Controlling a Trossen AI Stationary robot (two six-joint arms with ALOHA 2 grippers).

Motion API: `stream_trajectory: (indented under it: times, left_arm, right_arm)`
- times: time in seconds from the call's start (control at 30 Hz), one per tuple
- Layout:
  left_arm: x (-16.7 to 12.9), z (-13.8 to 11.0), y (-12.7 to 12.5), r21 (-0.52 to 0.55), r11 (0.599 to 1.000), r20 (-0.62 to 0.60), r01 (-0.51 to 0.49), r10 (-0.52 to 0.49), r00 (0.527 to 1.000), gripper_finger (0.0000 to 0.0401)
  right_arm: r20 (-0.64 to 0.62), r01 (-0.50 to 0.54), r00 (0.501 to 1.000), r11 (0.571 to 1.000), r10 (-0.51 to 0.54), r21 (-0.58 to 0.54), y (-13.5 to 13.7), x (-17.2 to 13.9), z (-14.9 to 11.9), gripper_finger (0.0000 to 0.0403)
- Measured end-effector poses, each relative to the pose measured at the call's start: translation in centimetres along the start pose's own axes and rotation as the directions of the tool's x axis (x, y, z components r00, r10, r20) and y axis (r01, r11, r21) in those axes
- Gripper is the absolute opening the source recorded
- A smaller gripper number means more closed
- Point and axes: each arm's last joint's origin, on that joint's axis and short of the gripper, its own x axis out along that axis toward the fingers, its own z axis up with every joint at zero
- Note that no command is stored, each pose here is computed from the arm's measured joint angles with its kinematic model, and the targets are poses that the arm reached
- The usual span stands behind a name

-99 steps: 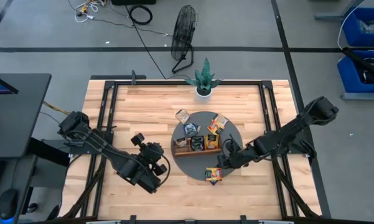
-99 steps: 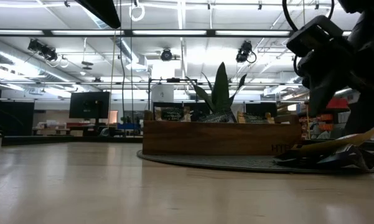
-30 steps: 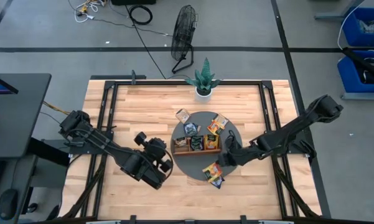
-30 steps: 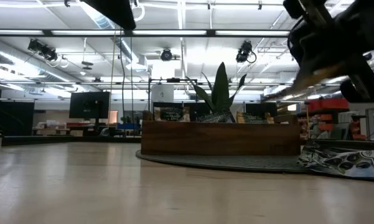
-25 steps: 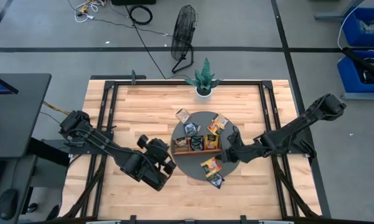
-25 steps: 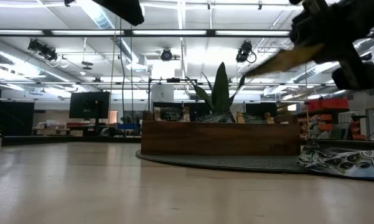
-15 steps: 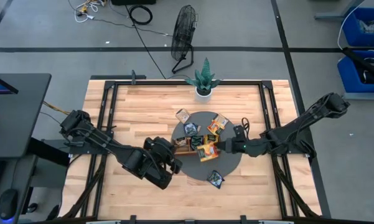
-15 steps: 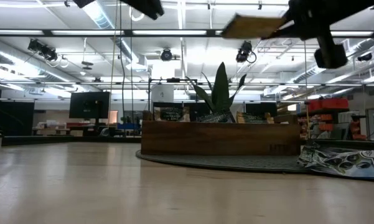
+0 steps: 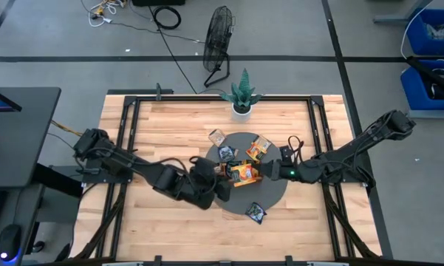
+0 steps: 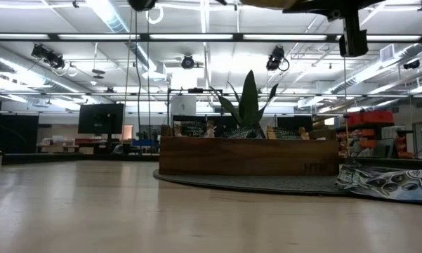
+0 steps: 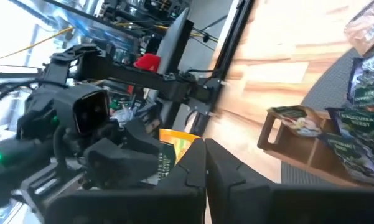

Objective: Pick & Place Tea
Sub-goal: Put the yellow tea bag into the right section of the wooden organizer

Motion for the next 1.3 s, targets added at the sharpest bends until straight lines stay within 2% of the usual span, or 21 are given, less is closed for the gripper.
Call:
stream_trajectory:
  times: [0.1, 0.27, 0.4, 0.5, 0.63, 1.03, 1.13, 1.3]
  left_arm:
    - [0.3, 0.5, -0.3, -0.024, 0.999, -0.035, 0.041, -0.042, 0.999, 0.0120]
    - [-0.4, 1.1, -0.3, -0.030, 0.998, -0.071, 0.054, -0.056, 0.996, 0.0203]
    - [-1.0, 1.7, -0.6, -0.059, 0.995, -0.044, 0.080, -0.083, 0.996, 0.0261]
    - [-0.9, 2.2, -1.1, -0.088, 0.988, -0.015, 0.127, -0.129, 0.992, 0.0285]
    - [-0.6, 2.7, -1.6, -0.114, 0.977, 0.018, 0.180, -0.179, 0.984, 0.0290]
    - [0.2, 3.0, -1.8, -0.121, 0.973, 0.049, 0.198, -0.193, 0.980, 0.0288]
    - [0.4, 3.1, -1.7, -0.119, 0.974, 0.056, 0.191, -0.185, 0.981, 0.0271]
    - [0.7, 3.4, -1.6, -0.101, 0.978, 0.072, 0.185, -0.178, 0.981, 0.0218]
  right_arm:
    - [0.000, -0.003, 1.000, 1.000, 0.003, -0.022, 0.1, -0.1, 0.1, 0.0000]
    - [-0.003, -0.020, 1.000, 0.999, 0.020, -0.045, 0.4, -0.5, 0.3, 0.0000]
    - [0.005, -0.045, 0.999, 0.998, 0.045, -0.047, 0.7, -0.7, 0.7, 0.0000]
    - [0.012, -0.067, 0.998, 0.996, 0.068, -0.051, 1.1, -0.9, 0.9, 0.0000]
    - [0.031, -0.087, 0.996, 0.995, 0.088, -0.046, 1.3, -0.9, 1.1, 0.0000]
    - [0.100, -0.087, 0.991, 0.996, 0.089, -0.027, 1.5, -0.9, 1.4, 0.0000]
    - [0.123, -0.081, 0.989, 0.996, 0.083, -0.023, 1.5, -0.9, 1.5, 0.0000]
    - [0.150, -0.076, 0.986, 0.997, 0.078, -0.017, 1.5, -0.8, 1.7, 0.0000]
